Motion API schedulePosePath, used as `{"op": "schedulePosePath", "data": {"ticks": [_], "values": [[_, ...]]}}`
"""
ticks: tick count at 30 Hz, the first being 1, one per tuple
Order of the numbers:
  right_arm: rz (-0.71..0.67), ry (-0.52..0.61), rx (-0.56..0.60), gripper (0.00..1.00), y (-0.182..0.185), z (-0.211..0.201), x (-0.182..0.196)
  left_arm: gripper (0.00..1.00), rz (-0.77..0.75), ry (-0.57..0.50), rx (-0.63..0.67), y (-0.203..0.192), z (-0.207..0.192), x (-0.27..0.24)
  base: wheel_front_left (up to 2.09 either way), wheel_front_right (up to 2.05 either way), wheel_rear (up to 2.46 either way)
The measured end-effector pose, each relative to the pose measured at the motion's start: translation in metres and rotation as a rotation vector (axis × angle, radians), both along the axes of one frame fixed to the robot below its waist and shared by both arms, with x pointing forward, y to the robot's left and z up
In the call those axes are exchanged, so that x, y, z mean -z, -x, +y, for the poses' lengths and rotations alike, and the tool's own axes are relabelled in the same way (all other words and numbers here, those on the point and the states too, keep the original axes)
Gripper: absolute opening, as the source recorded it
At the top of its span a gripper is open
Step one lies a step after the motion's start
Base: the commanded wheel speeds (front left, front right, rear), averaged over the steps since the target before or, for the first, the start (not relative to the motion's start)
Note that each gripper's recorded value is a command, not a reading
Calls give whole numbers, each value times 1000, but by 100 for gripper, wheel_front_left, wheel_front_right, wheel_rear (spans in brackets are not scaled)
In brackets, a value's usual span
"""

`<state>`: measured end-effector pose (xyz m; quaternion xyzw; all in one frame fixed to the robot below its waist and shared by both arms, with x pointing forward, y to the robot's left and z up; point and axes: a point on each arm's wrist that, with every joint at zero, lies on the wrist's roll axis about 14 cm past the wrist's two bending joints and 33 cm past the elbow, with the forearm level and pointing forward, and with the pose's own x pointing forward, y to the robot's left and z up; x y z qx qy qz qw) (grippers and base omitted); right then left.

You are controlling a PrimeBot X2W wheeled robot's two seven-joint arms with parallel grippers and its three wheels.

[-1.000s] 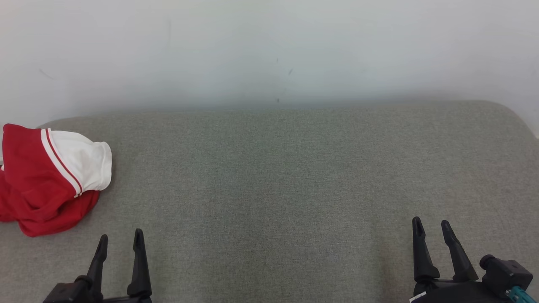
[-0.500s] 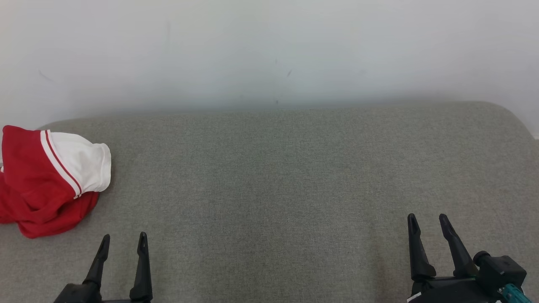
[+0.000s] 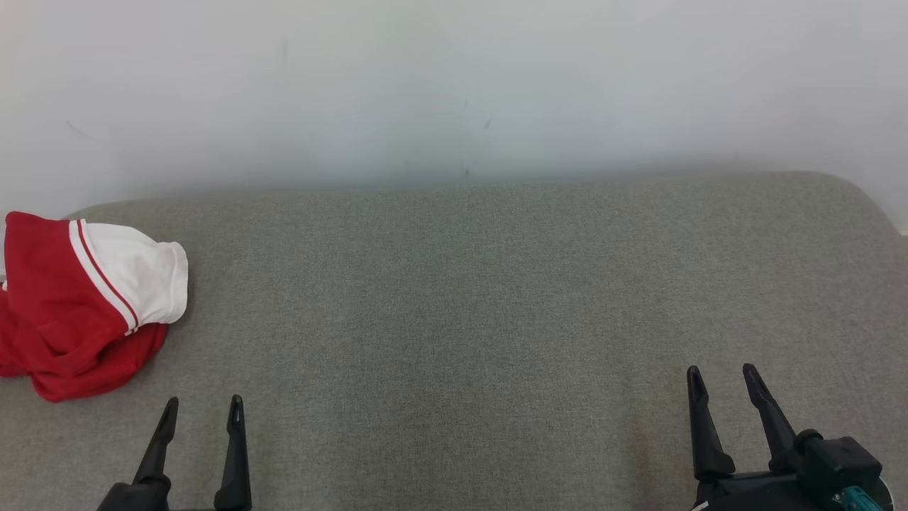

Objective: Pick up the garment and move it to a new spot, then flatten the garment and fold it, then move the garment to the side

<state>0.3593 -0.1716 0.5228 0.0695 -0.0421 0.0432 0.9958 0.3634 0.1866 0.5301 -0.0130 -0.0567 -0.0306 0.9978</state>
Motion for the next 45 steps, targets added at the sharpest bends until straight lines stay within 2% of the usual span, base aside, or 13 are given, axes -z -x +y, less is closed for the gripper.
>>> {"op": "schedulePosePath", "data": {"ticks": [11, 45], "values": [[-13, 65, -10, 100, 0, 3, -1, 100, -8, -75, -5, 2, 1, -7, 0, 0, 0], [-2, 59, -13, 100, -1, 4, 1, 100, 40, -70, -26, 5, 4, -11, 0, 0, 0]]}}
